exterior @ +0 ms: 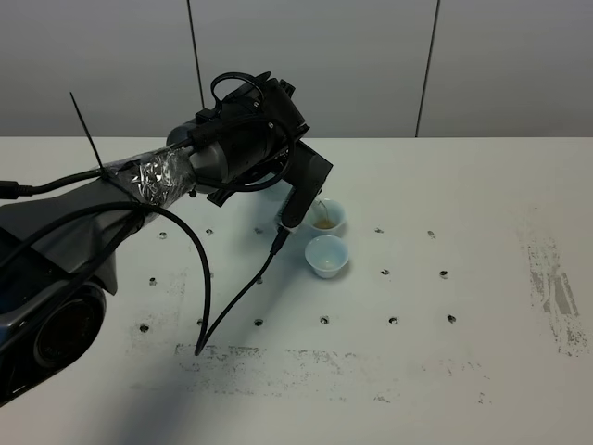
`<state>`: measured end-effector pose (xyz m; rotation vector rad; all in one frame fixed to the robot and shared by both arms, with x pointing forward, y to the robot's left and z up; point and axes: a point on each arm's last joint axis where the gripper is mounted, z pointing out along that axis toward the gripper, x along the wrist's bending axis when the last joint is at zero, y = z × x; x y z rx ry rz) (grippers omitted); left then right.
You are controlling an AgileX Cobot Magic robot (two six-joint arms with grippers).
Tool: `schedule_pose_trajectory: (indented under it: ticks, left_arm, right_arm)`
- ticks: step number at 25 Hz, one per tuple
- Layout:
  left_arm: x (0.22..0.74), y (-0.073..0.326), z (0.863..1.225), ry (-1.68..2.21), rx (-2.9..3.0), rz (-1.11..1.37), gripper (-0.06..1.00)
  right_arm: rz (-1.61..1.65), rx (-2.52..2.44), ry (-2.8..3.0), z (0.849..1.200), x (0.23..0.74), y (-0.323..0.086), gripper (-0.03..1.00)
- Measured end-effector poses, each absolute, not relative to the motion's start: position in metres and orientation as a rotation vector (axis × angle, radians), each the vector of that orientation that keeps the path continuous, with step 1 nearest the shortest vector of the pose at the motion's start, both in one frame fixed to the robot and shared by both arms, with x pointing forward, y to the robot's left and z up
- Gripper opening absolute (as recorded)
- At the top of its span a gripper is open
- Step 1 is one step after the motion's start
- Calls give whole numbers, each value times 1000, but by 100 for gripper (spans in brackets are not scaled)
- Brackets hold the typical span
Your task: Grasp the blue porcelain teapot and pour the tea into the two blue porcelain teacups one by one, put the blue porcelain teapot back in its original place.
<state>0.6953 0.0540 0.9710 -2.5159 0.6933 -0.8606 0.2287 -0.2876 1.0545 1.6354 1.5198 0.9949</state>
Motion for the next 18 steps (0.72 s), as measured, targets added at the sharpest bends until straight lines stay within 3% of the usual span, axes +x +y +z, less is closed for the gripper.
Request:
schedule_pose_trajectory:
  ticks: [18]
  left_arm:
    - [694, 51, 973, 722, -2464, -877, 13]
  right_arm:
    - [995, 1635, 1520, 1054, 229, -288, 22]
